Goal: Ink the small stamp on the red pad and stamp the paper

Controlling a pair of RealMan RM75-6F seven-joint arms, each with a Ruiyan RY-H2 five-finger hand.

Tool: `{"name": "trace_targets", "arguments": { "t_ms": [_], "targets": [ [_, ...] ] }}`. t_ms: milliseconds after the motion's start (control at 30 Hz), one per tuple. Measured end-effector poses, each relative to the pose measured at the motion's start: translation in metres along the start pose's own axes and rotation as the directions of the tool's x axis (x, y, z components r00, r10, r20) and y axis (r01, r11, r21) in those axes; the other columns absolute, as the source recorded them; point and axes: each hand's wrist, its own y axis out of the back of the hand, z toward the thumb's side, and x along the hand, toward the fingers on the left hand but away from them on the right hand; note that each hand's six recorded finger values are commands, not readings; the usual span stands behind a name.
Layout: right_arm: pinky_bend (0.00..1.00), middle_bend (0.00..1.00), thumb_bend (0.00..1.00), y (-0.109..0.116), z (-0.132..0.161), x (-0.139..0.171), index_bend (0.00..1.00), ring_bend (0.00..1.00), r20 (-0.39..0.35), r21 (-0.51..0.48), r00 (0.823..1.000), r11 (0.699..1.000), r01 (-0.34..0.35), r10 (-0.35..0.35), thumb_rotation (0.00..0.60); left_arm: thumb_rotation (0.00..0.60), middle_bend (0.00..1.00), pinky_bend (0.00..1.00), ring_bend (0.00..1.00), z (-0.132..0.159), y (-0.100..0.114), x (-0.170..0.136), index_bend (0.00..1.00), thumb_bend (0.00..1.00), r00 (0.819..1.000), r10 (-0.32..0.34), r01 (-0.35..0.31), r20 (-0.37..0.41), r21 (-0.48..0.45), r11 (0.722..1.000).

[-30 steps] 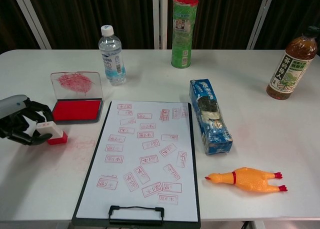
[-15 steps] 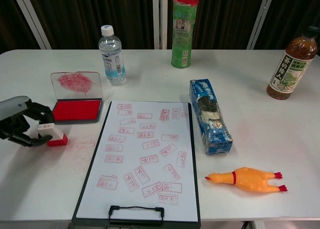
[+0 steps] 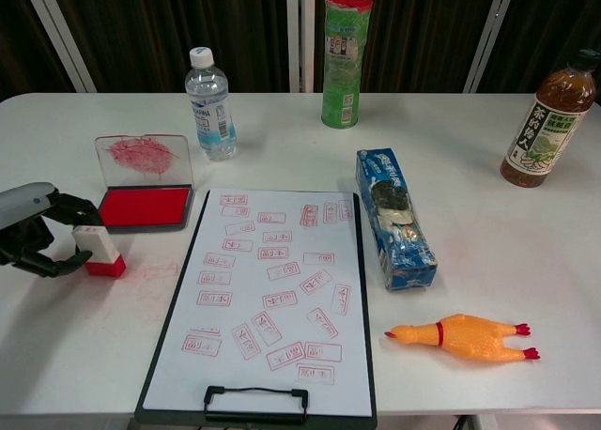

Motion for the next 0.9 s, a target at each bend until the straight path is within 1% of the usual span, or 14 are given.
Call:
{"name": "trace_targets", "arguments": {
  "t_ms": [100, 333, 433, 533, 600, 633, 667, 700, 733, 767, 800, 833, 867, 900],
  "targets": [
    [0.00, 0.00, 0.28, 0.000, 0.000, 0.000, 0.00, 0.00, 0.000, 0.001, 1.000, 1.000, -0.004, 0.004, 0.600, 0.600, 0.44, 1.00, 1.00, 0.001, 0.000, -0.001, 0.34, 0.41, 1.000, 0.001, -0.001, 0.009, 0.019, 1.000],
    [0.00, 0.00, 0.28, -0.001, 0.000, 0.000, 0.00, 0.00, 0.002, 0.004, 1.000, 1.000, -0.009, 0.009, 0.600, 0.600, 0.37, 1.00, 1.00, 0.000, 0.000, -0.005, 0.31, 0.40, 1.000, 0.003, -0.004, 0.022, 0.045, 0.999],
    [0.00, 0.00, 0.29, 0.000, 0.000, 0.000, 0.00, 0.00, 0.003, 0.003, 1.000, 1.000, -0.006, 0.006, 0.600, 0.600, 0.32, 1.00, 1.00, 0.001, 0.003, -0.007, 0.28, 0.40, 0.999, 0.016, -0.018, 0.029, 0.055, 0.998],
    [0.00, 0.00, 0.29, 0.002, 0.000, 0.000, 0.00, 0.00, 0.002, 0.001, 1.000, 1.000, 0.001, -0.001, 0.600, 0.600, 0.27, 1.00, 0.94, 0.000, 0.013, -0.011, 0.26, 0.39, 0.998, 0.053, -0.055, 0.033, 0.065, 0.996],
    [0.00, 0.00, 0.28, 0.004, -0.001, 0.000, 0.00, 0.00, 0.003, -0.001, 1.000, 1.000, 0.007, -0.007, 0.600, 0.600, 0.26, 0.98, 0.85, -0.003, 0.025, -0.015, 0.26, 0.39, 0.995, 0.099, -0.101, 0.030, 0.067, 0.993],
    [0.00, 0.00, 0.29, 0.005, -0.001, 0.001, 0.00, 0.00, 0.003, -0.003, 1.000, 1.000, 0.011, -0.011, 0.600, 0.600, 0.26, 0.94, 0.78, -0.006, 0.032, -0.017, 0.26, 0.39, 0.992, 0.124, -0.125, 0.027, 0.069, 0.990],
    [0.00, 0.00, 0.29, 0.006, -0.002, 0.000, 0.00, 0.00, 0.003, -0.005, 1.000, 1.000, 0.015, -0.015, 0.600, 0.600, 0.26, 0.88, 0.70, -0.009, 0.043, -0.021, 0.26, 0.39, 0.987, 0.161, -0.162, 0.023, 0.076, 0.984],
    [0.00, 0.00, 0.29, 0.007, -0.002, 0.000, 0.00, 0.00, 0.002, -0.007, 1.000, 1.000, 0.018, -0.018, 0.600, 0.600, 0.25, 0.82, 0.62, -0.013, 0.052, -0.025, 0.26, 0.39, 0.981, 0.191, -0.192, 0.021, 0.085, 0.978],
    [0.00, 0.00, 0.29, 0.008, -0.002, 0.000, 0.00, 0.00, 0.001, -0.009, 1.000, 1.000, 0.022, -0.022, 0.600, 0.600, 0.23, 0.64, 0.45, -0.017, 0.062, -0.029, 0.25, 0.39, 0.975, 0.221, -0.222, 0.021, 0.099, 0.970],
    [0.00, 0.00, 0.29, 0.010, -0.001, -0.001, 0.00, 0.00, -0.003, -0.012, 1.000, 1.000, 0.029, -0.029, 0.600, 0.562, 0.19, 0.42, 0.24, -0.021, 0.075, -0.035, 0.25, 0.38, 0.965, 0.259, -0.261, 0.029, 0.126, 0.957],
    [0.00, 0.00, 0.29, 0.011, -0.001, -0.001, 0.00, 0.00, -0.008, -0.014, 0.999, 0.999, 0.036, -0.036, 0.600, 0.523, 0.17, 0.34, 0.17, -0.024, 0.085, -0.040, 0.24, 0.37, 0.957, 0.285, -0.289, 0.042, 0.153, 0.945],
    [0.00, 0.00, 0.28, 0.011, 0.000, -0.002, 0.00, 0.00, -0.014, -0.015, 0.999, 0.999, 0.045, -0.045, 0.600, 0.383, 0.13, 0.23, 0.05, -0.025, 0.095, -0.045, 0.24, 0.33, 0.948, 0.311, -0.317, 0.062, 0.182, 0.931],
    [0.00, 0.00, 0.28, 0.012, 0.001, -0.002, 0.00, 0.00, -0.024, -0.013, 0.998, 0.998, 0.060, -0.060, 0.600, 0.255, 0.11, 0.21, 0.03, -0.025, 0.105, -0.051, 0.24, 0.26, 0.934, 0.344, -0.357, 0.096, 0.223, 0.907],
    [0.00, 0.00, 0.27, 0.013, 0.002, -0.003, 0.00, 0.00, -0.035, -0.009, 0.997, 0.997, 0.074, -0.074, 0.600, 0.183, 0.11, 0.20, 0.02, -0.025, 0.112, -0.056, 0.23, 0.21, 0.921, 0.368, -0.389, 0.127, 0.255, 0.885]
  ]
}}
